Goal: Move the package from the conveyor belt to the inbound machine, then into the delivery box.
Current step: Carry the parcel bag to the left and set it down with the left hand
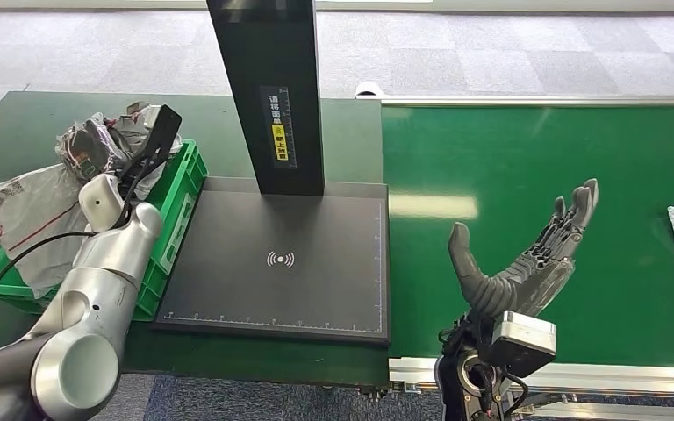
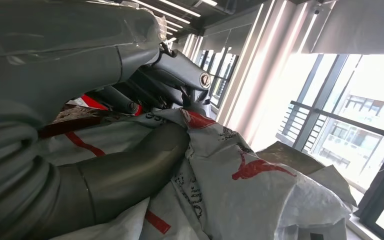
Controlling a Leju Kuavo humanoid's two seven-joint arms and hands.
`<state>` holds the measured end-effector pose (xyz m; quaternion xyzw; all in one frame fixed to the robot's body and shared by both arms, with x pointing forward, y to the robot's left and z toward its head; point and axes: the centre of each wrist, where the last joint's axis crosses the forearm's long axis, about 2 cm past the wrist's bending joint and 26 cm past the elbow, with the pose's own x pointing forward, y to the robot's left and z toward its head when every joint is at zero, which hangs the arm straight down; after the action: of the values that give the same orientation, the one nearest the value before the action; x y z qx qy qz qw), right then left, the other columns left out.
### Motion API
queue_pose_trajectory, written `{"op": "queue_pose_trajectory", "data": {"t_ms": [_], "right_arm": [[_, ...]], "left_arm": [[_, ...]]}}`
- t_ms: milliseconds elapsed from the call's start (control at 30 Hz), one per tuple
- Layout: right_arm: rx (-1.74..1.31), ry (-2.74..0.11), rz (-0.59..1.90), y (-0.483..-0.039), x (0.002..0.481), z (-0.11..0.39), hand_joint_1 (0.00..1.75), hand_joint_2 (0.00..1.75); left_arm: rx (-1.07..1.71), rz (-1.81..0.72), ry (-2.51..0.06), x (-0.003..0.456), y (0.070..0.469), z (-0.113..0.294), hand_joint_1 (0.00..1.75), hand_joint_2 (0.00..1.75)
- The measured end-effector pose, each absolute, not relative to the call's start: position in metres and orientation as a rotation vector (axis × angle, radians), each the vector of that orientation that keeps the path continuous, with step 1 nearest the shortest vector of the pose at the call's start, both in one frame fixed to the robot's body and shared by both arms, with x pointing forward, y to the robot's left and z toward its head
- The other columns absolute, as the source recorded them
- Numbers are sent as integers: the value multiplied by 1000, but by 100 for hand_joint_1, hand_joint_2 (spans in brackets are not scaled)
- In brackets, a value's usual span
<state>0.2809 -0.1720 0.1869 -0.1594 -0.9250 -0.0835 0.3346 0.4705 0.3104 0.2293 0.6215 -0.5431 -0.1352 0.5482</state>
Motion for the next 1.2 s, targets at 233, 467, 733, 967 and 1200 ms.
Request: {"op": "queue_pose_trajectory", "data": {"t_ms": [233,467,733,967,1200], "right_arm": [[-393,-2412,-199,-170,281,186,0,175],[-374,-2403,-174,-166,282,186,0,175],[-368,-2400,-175,-164,283,186,0,175],[-349,-2393,-170,-163,285,184,0,175],[-357,-2384,-166,-163,285,182,0,175]], "left_arm": [[1483,-320,-1273,471,314,229,0,175],[1497,-285,-1291,471,321,237,0,175],[1500,-257,-1293,471,325,240,0,131],[1492,-216,-1300,470,332,241,0,0],[1395,-152,-1437,468,339,244,0,0]]}}
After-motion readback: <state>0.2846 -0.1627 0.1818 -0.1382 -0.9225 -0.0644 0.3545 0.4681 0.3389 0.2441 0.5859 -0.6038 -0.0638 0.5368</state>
